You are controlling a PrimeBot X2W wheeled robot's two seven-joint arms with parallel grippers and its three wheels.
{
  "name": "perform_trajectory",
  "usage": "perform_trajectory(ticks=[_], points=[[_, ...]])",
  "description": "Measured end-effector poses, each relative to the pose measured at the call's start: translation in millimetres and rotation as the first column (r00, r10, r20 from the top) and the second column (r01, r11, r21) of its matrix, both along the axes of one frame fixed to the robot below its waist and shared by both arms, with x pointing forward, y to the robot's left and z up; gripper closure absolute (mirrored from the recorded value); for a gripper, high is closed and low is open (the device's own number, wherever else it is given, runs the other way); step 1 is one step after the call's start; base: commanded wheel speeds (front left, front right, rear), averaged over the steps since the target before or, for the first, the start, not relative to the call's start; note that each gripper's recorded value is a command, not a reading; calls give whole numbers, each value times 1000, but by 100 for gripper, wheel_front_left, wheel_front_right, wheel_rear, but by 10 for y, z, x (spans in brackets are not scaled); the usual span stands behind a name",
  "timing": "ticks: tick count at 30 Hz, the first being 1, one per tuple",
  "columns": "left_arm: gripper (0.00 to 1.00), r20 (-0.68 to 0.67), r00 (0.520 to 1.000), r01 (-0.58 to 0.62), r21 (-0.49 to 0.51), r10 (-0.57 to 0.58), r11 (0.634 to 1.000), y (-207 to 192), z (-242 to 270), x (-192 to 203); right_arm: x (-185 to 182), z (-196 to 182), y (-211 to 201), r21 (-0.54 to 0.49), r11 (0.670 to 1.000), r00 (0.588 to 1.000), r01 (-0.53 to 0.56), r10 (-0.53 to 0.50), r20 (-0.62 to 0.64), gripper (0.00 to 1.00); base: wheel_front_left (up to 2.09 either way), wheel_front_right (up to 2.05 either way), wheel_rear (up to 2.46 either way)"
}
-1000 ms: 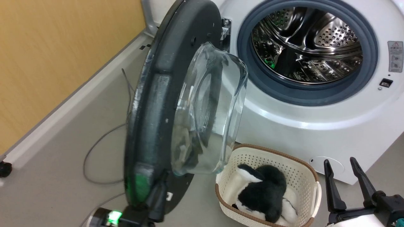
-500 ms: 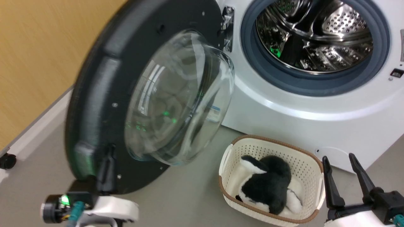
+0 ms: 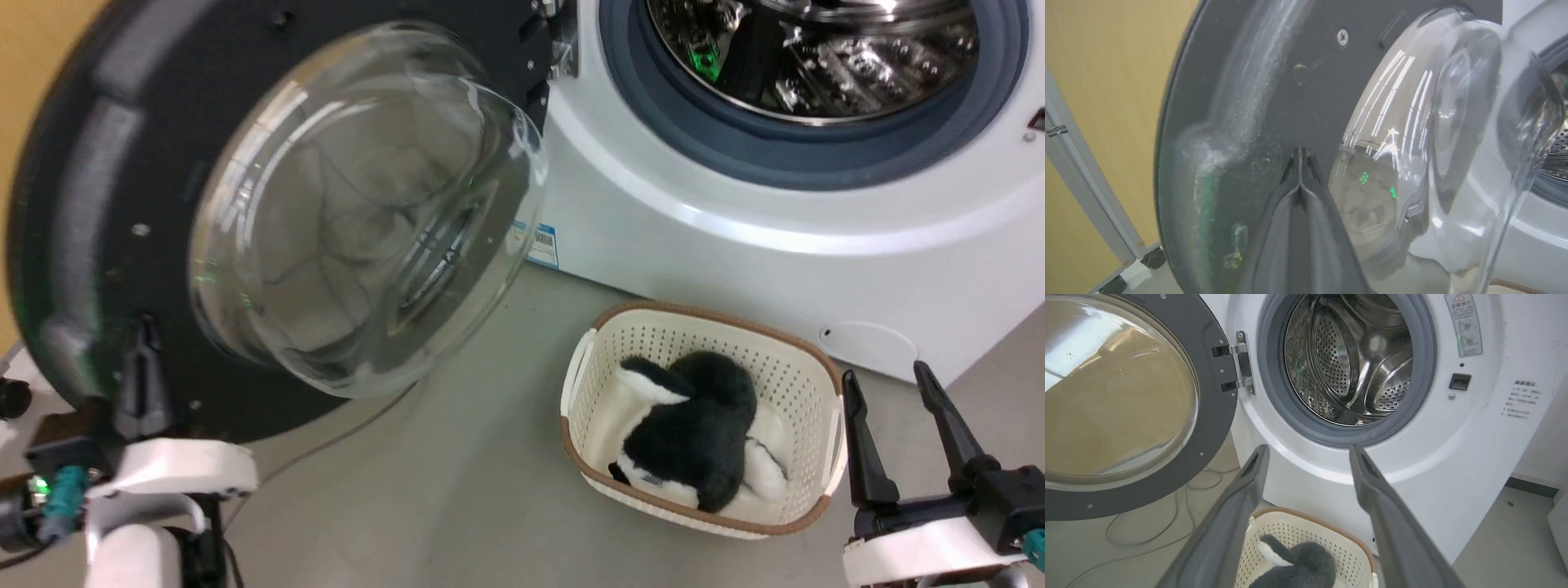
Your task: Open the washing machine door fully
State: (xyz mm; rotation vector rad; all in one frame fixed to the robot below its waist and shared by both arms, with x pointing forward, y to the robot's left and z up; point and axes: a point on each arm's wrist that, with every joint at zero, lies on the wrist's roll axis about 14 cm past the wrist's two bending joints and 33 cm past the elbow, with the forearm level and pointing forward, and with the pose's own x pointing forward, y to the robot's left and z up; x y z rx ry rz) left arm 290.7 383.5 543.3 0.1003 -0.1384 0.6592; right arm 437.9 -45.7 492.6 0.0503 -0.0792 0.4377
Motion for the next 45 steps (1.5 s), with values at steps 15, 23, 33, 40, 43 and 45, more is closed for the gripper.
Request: perform_trajectory(ticks=[15, 23, 33, 40, 43, 45], points=[[100, -59, 995, -85, 20, 86, 996, 493, -75, 231, 250, -257, -38, -21, 1000, 999, 23, -24, -29, 0, 0, 0, 0], [100, -88, 990, -110, 46, 114, 993, 744, -59, 388, 326, -359, -97, -31, 999, 998, 42, -43, -42, 0, 0, 0, 0], [100, -120, 980, -151, 61, 157, 987, 1044, -37, 525, 366, -467, -210, -47, 996, 995, 71, -74, -60, 0, 0, 0, 0], [100, -146, 973, -171, 50, 177, 984, 1177, -75, 542, 392, -449, -258, -48, 995, 995, 86, -89, -53, 0, 0, 0, 0], [100, -169, 972, -160, 48, 166, 986, 1189, -112, 539, 381, -427, -264, -49, 995, 995, 87, -89, -49, 0, 0, 0, 0], [100, -168, 972, -156, 52, 163, 986, 1195, -91, 537, 374, -402, -275, -49, 995, 995, 90, -92, -45, 0, 0, 0, 0]])
